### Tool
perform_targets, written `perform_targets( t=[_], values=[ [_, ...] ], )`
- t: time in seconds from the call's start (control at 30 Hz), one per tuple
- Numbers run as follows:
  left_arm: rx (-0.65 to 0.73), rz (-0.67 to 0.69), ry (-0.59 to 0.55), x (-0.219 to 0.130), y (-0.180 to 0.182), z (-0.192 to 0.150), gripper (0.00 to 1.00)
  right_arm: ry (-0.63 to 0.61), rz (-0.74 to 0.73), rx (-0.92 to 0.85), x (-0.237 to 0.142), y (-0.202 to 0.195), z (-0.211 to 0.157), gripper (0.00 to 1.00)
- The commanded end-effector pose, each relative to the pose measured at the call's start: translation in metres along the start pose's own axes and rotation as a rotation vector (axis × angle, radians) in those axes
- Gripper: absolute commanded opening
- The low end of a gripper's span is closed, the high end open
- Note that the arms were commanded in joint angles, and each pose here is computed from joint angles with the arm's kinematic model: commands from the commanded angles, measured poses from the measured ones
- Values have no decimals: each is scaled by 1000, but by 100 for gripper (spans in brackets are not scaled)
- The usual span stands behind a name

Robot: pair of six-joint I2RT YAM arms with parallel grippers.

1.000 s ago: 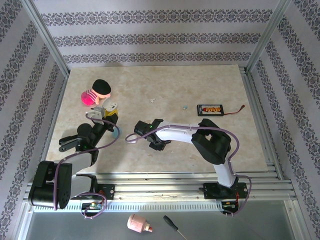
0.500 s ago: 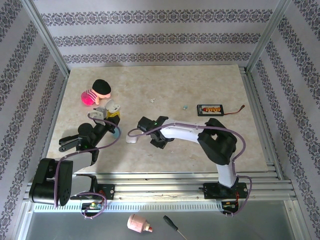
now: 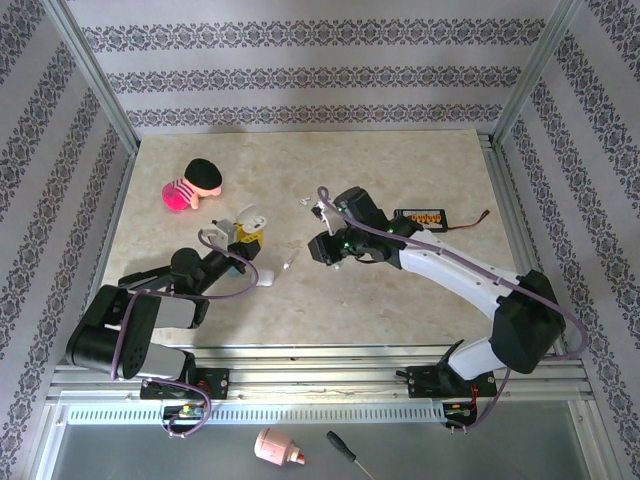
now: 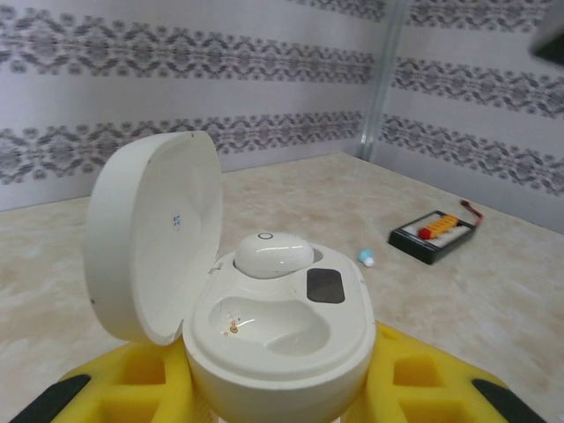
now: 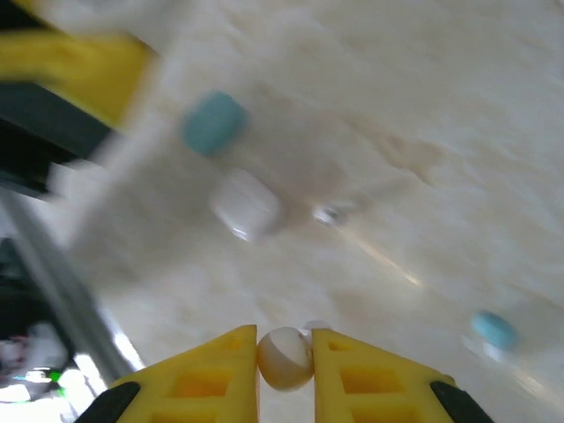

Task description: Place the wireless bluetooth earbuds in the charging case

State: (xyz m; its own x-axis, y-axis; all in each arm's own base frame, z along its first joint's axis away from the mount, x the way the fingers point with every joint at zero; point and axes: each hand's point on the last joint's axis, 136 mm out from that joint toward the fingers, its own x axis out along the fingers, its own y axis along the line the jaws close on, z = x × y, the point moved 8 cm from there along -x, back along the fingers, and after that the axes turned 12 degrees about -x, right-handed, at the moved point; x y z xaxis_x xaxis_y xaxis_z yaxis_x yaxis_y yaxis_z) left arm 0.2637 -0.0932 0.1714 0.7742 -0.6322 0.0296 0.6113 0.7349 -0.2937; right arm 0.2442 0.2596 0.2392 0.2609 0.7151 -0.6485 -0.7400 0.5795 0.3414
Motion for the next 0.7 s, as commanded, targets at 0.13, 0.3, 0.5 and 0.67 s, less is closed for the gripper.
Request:
perform_targets(
  t=[0.13,0.3,0.5,0.67],
  values=[
    [143,-172,-59,22,-30,13,27,-211,289,52,-11,30,46,18],
    [147,-235,-36,33,-37,8,27,-220,301,48,-6,33,57,18],
    [187,-263,-34,37,-44,6,27,-209,240,25,3,29,61,18],
    [220,-281,-28,37,-47,3,27,-190,208,9,13,28,62,18]
  ],
)
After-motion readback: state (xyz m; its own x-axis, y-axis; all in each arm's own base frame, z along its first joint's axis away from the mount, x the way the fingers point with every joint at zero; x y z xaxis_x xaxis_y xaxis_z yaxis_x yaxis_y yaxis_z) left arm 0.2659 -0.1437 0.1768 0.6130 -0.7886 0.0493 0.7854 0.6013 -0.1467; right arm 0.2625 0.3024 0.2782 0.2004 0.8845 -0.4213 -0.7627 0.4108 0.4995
